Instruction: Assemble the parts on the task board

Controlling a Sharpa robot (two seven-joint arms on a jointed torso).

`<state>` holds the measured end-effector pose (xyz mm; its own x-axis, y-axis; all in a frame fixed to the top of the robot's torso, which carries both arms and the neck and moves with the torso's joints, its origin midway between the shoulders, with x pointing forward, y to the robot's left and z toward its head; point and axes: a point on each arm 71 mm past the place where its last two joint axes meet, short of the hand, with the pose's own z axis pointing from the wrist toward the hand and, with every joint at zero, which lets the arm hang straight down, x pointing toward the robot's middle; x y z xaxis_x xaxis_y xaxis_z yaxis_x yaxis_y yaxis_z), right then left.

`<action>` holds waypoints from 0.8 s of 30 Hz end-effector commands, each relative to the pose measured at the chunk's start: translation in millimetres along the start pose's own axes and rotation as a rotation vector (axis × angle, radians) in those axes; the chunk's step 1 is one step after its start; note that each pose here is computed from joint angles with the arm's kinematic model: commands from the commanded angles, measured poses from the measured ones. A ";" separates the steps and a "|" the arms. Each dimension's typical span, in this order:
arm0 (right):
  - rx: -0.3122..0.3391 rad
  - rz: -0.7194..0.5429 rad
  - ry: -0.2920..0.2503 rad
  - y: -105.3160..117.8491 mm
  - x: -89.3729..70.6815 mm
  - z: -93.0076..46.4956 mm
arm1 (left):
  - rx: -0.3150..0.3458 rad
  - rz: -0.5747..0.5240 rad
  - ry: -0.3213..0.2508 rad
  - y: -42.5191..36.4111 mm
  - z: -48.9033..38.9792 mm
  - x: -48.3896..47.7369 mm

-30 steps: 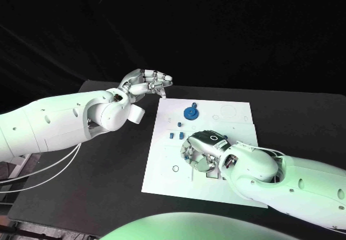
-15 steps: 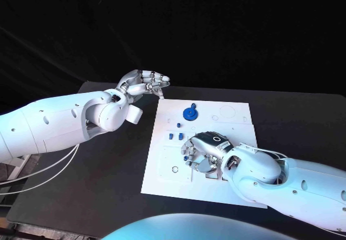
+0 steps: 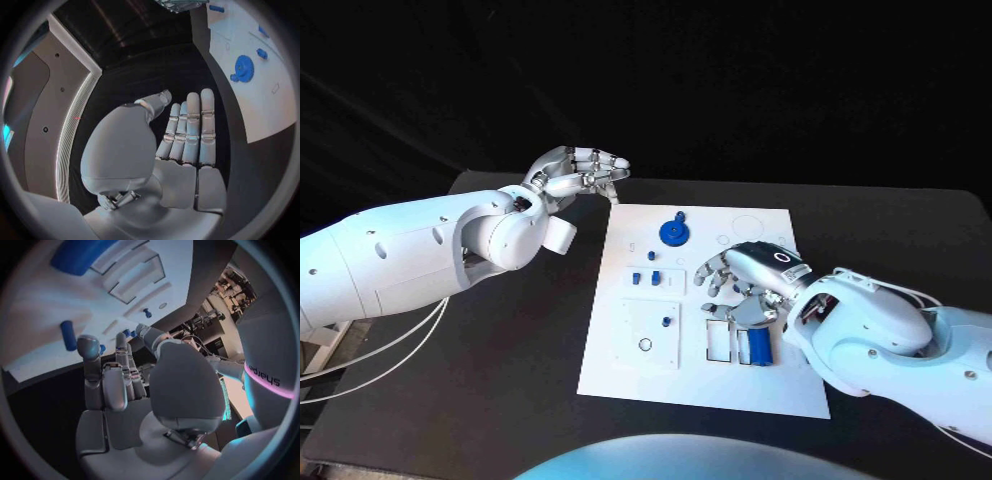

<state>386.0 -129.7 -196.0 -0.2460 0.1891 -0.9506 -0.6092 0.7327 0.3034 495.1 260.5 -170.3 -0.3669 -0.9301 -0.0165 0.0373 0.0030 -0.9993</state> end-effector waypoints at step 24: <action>-0.119 -0.358 0.072 -36.8 -23.5 -4.8 | 0.017 0.017 0.042 1.0 2.3 4.4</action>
<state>411.3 -164.9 -180.2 -0.0718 -0.0197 -0.9972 -0.7246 0.6881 0.0386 496.4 258.5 -172.6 -0.3811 -0.9239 -0.0345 0.0455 0.0185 -0.9988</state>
